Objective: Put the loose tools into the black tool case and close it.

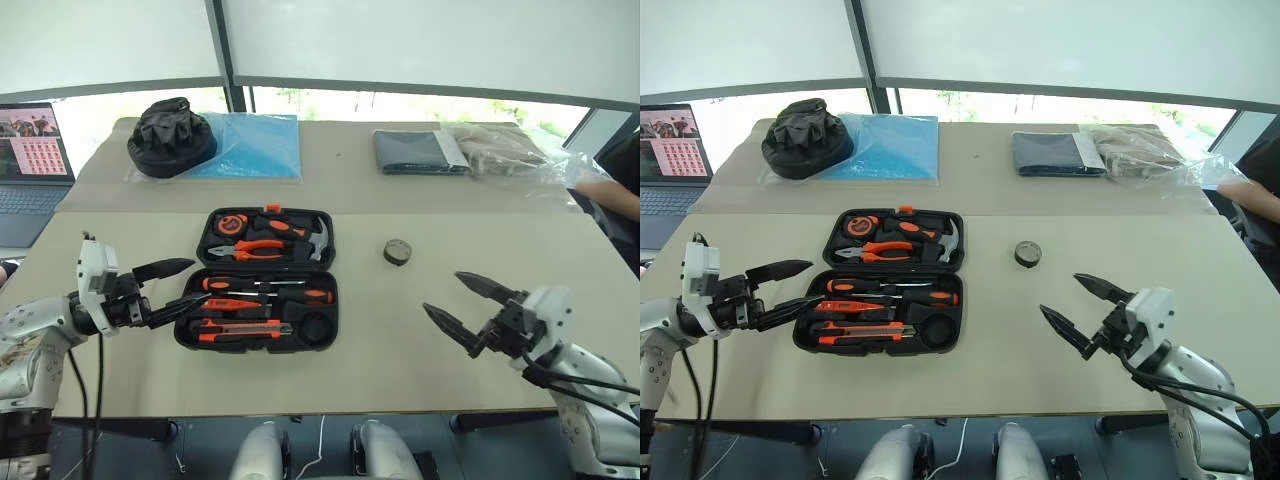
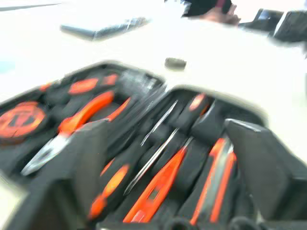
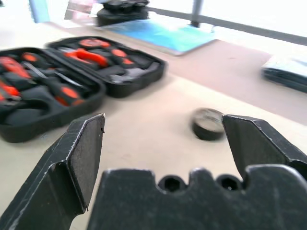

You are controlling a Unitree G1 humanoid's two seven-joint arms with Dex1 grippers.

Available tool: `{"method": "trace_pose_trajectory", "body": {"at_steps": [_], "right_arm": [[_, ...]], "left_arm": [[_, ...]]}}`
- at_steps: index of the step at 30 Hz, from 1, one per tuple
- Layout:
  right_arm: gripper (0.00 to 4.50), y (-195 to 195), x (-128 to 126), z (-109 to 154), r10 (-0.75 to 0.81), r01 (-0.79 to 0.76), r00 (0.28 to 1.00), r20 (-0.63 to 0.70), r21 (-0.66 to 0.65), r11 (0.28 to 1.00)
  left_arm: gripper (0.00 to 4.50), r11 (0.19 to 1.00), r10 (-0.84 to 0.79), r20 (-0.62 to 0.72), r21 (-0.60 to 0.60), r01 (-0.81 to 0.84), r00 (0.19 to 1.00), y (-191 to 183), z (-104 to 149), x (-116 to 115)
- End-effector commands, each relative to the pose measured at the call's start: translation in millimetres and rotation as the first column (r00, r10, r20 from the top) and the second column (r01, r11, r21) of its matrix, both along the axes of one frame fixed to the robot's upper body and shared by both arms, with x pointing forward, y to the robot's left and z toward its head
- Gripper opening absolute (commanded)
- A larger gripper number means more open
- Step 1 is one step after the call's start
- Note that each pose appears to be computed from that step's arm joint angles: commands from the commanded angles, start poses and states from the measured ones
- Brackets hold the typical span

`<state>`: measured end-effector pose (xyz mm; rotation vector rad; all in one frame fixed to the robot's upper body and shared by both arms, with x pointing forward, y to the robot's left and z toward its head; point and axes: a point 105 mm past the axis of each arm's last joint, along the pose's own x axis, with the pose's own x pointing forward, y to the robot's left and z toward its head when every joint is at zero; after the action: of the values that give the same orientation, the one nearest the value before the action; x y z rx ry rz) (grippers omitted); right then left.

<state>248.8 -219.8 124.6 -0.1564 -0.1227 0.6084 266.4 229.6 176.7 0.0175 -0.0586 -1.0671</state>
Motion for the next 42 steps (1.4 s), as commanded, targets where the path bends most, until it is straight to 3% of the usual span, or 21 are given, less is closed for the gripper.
{"method": "trace_pose_trajectory", "body": {"at_steps": [1,3,8,15,20,25,26,28,34,38,40,42], "right_arm": [[4.50,-15,3,6,-0.084,0.084,0.994,0.063,0.004,0.996],[4.50,-12,8,9,-0.065,0.066,0.995,0.077,-0.007,0.998],[4.50,25,40,30,0.127,-0.122,0.991,0.036,-0.111,0.986],[4.50,64,89,33,0.250,-0.327,0.936,-0.249,-0.347,0.879],[4.50,67,116,10,0.195,-0.418,0.871,-0.451,-0.473,0.776],[4.50,64,142,4,0.136,-0.404,0.878,-0.459,-0.558,0.725],[3.97,65,146,3,0.134,-0.403,0.879,-0.457,-0.565,0.720],[3.50,68,150,2,0.138,-0.412,0.876,-0.462,-0.568,0.712],[1.37,72,157,-2,0.160,-0.441,0.863,-0.478,-0.563,0.699],[0.02,93,149,21,0.332,-0.528,0.843,-0.423,-0.533,0.661],[0.02,113,131,36,0.487,-0.629,0.777,-0.399,-0.475,0.615],[0.02,135,100,49,0.637,-0.753,0.655,-0.407,-0.421,0.505]], "left_arm": [[4.40,0.990,-0.083,0.072,-0.104,0.090,0.994,-20,28,-4],[4.40,0.988,-0.112,0.085,-0.101,0.121,0.990,-26,27,-6],[4.40,0.976,-0.207,0.147,0.094,0.195,0.967,-35,8,-16],[4.40,0.977,-0.192,0.199,0.127,0.169,0.961,-23,0,-11],[4.40,0.981,-0.182,0.189,0.105,0.165,0.965,-24,-6,-13],[4.40,0.984,-0.161,0.163,0.104,0.146,0.973,-22,-15,-18],[4.50,0.985,-0.157,0.161,0.104,0.141,0.974,-22,-16,-19],[4.50,0.986,-0.149,0.158,0.105,0.133,0.976,-20,-17,-21],[4.50,0.986,-0.139,0.153,0.115,0.122,0.978,-17,-18,-27],[4.50,0.981,-0.152,0.135,0.145,0.132,0.979,-13,-18,-35],[4.50,0.977,-0.162,0.118,0.157,0.143,0.980,-10,-19,-39],[4.50,0.974,-0.170,0.104,0.170,0.151,0.980,-7,-18,-43]]}}
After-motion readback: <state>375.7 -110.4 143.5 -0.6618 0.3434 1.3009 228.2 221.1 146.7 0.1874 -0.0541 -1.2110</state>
